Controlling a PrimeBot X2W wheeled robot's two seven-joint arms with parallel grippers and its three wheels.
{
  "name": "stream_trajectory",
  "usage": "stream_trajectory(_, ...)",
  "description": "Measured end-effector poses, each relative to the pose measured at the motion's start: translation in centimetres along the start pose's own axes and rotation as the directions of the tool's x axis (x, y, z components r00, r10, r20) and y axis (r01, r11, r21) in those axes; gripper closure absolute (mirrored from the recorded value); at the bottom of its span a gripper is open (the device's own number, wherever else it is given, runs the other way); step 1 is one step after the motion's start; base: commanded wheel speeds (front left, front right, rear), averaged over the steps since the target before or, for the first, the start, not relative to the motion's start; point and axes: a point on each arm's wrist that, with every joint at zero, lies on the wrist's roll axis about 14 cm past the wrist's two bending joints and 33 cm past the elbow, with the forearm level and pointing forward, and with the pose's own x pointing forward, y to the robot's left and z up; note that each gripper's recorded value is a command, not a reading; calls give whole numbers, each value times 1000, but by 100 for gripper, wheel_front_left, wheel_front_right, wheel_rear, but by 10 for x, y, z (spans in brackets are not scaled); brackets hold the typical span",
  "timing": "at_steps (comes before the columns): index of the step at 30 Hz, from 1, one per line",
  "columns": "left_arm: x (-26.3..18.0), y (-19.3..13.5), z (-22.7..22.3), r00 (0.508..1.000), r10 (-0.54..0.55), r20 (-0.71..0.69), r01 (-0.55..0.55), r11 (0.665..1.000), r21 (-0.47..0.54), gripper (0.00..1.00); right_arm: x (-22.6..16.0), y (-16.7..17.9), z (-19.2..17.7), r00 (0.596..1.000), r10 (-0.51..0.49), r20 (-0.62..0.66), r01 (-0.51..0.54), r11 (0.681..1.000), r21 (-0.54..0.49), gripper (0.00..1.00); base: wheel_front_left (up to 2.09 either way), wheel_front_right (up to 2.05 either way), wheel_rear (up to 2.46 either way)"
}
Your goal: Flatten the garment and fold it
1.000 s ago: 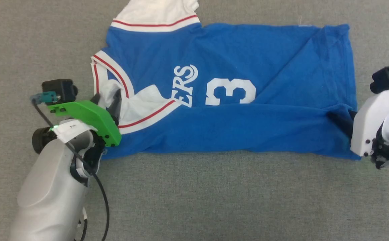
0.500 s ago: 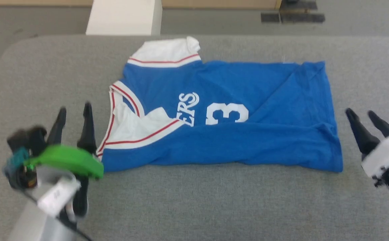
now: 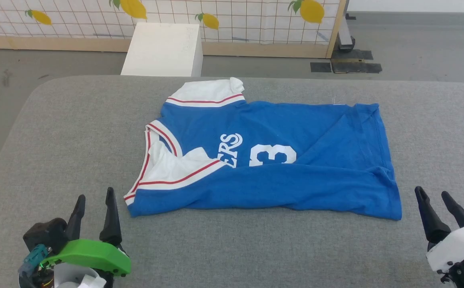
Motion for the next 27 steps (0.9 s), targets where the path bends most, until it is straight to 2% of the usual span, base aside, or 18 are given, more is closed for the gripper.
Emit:
stream_trajectory(5,1,-3,-4,999,-20,-26,21,999,28,0,-1,-1,-2,1000,-6,-2,6,1000,12,0,0,0,0)
stream_trajectory(9,6,-7,-16,993,-50,-111,60,994,92,0,1,-3,-6,1000,-14,-16,14,1000,13,0,0,0,0)
stream_trajectory(15,38,-15,-24,960,-73,-270,119,980,161,0,11,-5,-11,999,-15,-48,16,1000,7,0,0,0,0)
stream_trajectory(17,45,-12,-35,930,-57,-363,131,975,181,0,15,-5,-13,998,-14,-58,15,1000,2,0,0,0,0)
stream_trajectory(20,45,-5,-59,852,-15,-523,133,973,188,0,19,-6,-16,997,-17,-72,17,1000,-2,0,0,0,0)
stream_trajectory(21,42,-2,-69,813,5,-583,134,972,195,0,20,-6,-17,997,-17,-77,17,1000,-2,0,0,0,0)
stream_trajectory(24,37,-1,-88,718,29,-696,137,974,181,0,23,-8,-20,996,-22,-89,22,1000,-3,0,0,0,0)
stream_trajectory(27,34,3,-100,649,56,-759,129,975,182,0,26,-10,-23,994,-26,-102,26,1000,-5,0,0,0,0)
